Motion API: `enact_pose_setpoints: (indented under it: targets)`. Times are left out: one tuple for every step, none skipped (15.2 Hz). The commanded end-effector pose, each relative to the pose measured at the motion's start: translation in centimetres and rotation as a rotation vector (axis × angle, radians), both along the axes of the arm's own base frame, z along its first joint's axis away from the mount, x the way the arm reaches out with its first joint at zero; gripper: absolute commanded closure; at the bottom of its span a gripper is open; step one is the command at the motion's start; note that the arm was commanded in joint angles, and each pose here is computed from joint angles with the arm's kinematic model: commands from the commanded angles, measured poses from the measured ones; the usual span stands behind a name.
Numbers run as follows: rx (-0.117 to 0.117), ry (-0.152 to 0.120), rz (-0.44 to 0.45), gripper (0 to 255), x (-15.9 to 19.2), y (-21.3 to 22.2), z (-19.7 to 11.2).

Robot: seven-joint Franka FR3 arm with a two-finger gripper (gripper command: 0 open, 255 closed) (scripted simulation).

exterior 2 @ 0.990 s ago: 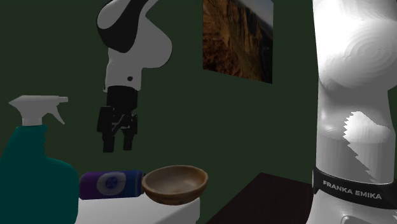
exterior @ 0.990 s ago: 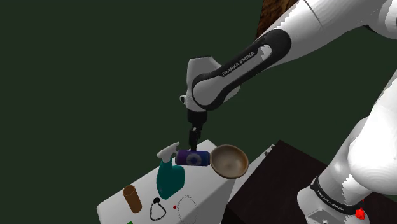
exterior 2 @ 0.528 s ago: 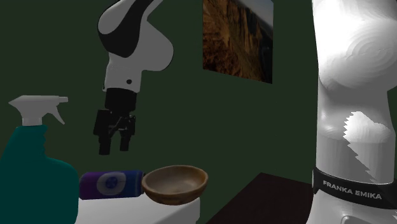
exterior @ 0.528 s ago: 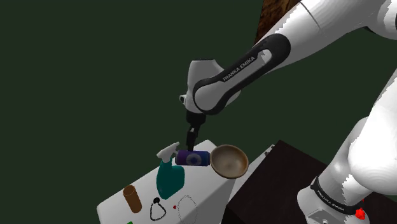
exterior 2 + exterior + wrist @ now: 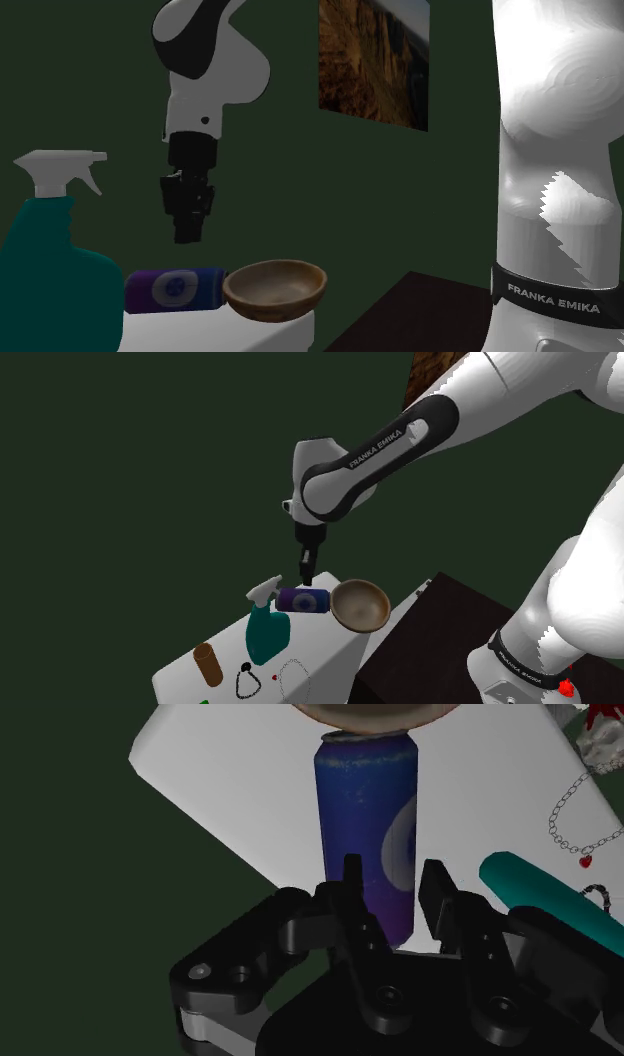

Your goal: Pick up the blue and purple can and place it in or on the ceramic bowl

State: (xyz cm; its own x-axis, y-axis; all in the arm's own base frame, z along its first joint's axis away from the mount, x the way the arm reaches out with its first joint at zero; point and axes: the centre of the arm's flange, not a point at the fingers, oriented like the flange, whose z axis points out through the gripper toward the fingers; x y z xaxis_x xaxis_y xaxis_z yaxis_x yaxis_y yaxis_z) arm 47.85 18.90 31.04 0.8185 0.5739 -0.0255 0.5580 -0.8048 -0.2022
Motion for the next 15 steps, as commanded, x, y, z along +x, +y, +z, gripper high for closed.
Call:
enact_pose_setpoints:
  targets:
    - [0.019,0.045,-0.033,255,1.7,0.0,-8.3]
    - [0.018,0.045,-0.033,255,2.1,-0.7,-7.7]
    - [0.018,0.045,-0.034,255,3.0,-0.9,-7.1]
    - [0.017,0.045,-0.034,255,3.5,-1.4,-7.8]
    - [0.017,0.046,-0.034,255,3.2,-1.4,-8.5]
    - [0.018,0.046,-0.034,255,3.9,-0.9,-8.4]
    - [0.018,0.046,-0.034,255,4.6,-1.1,-8.3]
    - [0.007,-0.205,0.009,255,3.6,0.1,-2.6]
    - [0.007,-0.205,0.009,0,3.6,0.1,-2.6]
    - [-0.024,-0.201,0.036,0,2.5,0.9,-2.9]
    - [-0.054,-0.197,0.062,0,1.4,1.7,-3.2]
    - [-0.085,-0.192,0.088,0,0.2,2.4,-3.6]
    - [-0.115,-0.188,0.114,0,-0.9,3.1,-3.9]
    - [-0.146,-0.184,0.14,0,-2.1,3.8,-4.3]
    - [-0.165,-0.181,0.157,0,-2.9,4.2,-4.5]
